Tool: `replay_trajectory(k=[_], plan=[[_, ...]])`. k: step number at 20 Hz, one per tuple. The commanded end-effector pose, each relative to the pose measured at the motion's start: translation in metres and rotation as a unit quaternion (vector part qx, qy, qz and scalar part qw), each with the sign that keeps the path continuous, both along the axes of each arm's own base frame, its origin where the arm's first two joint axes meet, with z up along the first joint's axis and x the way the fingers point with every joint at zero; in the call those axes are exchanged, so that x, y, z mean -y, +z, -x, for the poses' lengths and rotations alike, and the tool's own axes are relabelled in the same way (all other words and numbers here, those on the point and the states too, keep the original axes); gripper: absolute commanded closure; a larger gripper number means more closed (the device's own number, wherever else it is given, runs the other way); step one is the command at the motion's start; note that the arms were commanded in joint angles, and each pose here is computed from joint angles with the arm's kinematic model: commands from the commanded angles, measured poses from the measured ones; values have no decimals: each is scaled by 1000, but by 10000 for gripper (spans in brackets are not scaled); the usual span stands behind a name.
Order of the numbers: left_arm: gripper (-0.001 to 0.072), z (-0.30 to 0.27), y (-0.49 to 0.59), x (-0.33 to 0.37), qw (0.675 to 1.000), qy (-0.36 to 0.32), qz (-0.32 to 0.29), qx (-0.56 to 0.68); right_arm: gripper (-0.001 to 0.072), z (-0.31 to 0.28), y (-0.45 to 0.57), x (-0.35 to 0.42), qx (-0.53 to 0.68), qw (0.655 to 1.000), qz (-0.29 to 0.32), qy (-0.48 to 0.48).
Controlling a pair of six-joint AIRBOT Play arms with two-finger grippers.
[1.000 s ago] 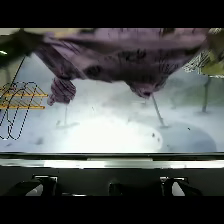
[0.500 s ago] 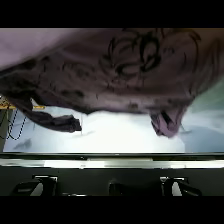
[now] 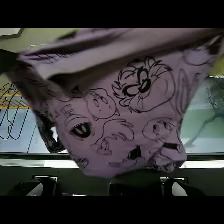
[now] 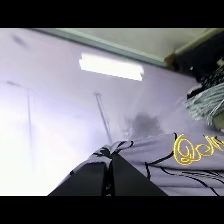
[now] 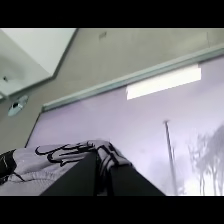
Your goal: Fold the clothes and pants, and hang the long-sleeved shirts on hangers.
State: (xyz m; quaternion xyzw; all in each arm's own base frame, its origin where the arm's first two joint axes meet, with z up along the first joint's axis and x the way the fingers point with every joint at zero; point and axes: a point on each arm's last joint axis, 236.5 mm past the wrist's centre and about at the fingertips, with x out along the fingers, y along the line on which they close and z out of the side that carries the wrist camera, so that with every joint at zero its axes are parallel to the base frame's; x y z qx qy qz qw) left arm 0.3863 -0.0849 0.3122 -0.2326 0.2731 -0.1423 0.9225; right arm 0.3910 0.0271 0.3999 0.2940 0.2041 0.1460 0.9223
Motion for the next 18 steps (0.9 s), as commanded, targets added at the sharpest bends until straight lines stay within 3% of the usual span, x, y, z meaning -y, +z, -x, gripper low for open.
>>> replay_trajectory(k=[1,5,9,10,11,12,13,14,18], plan=[[682,-66,-120,30,990,-31,7,-137,675,-91,-133,-26,-163,983,-46,68],[682,-133,-254,56,976,-18,12,-215,675,-179,-290,-53,-246,968,23,36],[679,-143,-343,76,959,-18,22,-281,649,-197,-385,-86,-312,949,16,36],[614,-141,-349,80,956,-19,33,-290,579,-190,-399,-93,-331,942,20,47],[316,-142,-347,81,956,-18,42,-291,504,-182,-403,-95,-347,936,22,55],[14,-143,-340,79,956,-16,49,-287,377,-173,-400,-93,-360,931,24,63],[-13,-142,-328,72,958,-14,53,-283,259,-163,-391,-86,-367,927,31,73],[-13,-139,-314,63,958,-12,55,-280,228,-151,-374,-74,-368,925,44,84],[-13,-106,-259,0,960,5,22,-279,227,-86,-300,8,-363,918,143,63]])
